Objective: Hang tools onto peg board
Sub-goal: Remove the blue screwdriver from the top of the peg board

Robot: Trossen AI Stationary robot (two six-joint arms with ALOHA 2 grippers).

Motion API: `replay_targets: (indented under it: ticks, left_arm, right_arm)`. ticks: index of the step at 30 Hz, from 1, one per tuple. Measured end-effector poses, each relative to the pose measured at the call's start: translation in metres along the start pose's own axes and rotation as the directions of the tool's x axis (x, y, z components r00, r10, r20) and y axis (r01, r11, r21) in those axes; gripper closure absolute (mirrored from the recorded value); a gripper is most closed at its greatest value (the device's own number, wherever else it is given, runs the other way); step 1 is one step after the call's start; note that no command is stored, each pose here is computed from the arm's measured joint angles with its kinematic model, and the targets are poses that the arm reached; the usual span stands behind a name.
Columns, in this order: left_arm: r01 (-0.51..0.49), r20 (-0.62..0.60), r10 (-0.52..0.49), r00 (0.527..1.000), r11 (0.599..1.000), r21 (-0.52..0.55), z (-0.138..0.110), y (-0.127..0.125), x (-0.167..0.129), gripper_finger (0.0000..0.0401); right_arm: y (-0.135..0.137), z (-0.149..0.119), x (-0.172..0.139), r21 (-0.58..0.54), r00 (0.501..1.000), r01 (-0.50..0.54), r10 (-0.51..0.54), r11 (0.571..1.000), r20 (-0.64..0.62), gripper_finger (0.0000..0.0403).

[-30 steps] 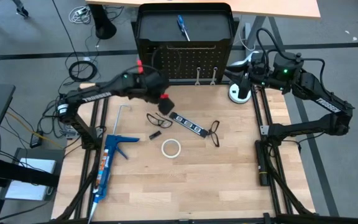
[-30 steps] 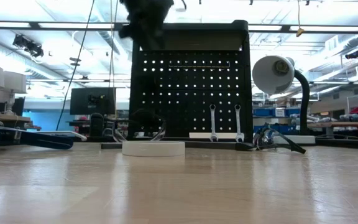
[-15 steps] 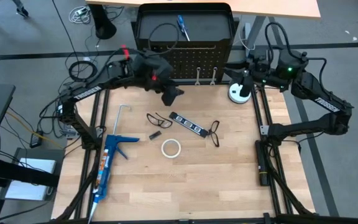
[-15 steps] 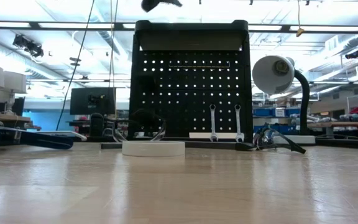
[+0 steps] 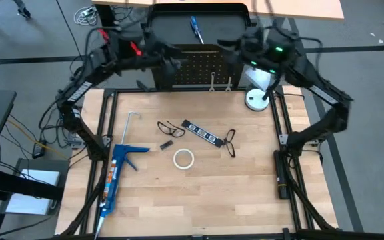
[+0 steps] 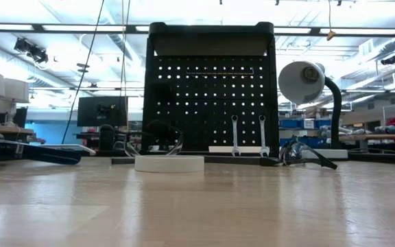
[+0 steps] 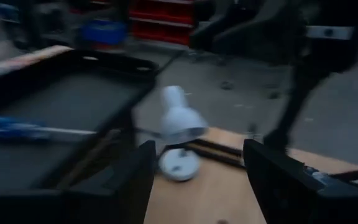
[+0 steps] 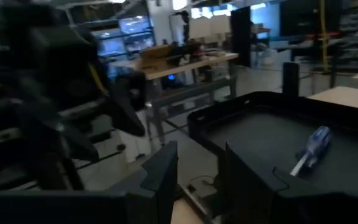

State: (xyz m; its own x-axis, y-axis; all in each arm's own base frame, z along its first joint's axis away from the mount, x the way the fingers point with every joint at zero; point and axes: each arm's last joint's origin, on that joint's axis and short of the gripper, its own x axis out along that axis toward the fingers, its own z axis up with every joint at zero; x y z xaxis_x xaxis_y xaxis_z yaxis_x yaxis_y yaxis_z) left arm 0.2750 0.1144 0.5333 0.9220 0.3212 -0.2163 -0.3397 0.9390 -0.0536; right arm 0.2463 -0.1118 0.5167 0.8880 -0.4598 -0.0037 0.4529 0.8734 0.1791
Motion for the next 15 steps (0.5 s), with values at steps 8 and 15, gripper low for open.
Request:
replay_targets:
  ticks: [8, 15]
  left_arm:
    - [-0.17, -0.001, 0.17, 0.985, 0.982, 0.078, 0.015, 0.015, -0.042, 0.0154]
    - [-0.182, 0.013, 0.182, 0.983, 0.98, 0.075, 0.017, 0.012, -0.08, 0.0154]
  right_arm:
    - [-0.013, 0.003, 0.067, 0.013, 0.996, 0.09, -0.09, 0.996, 0.005, 0.0265]
    - [-0.016, 0.003, 0.099, -0.081, 0.982, 0.182, -0.178, 0.98, 0.056, 0.0265]
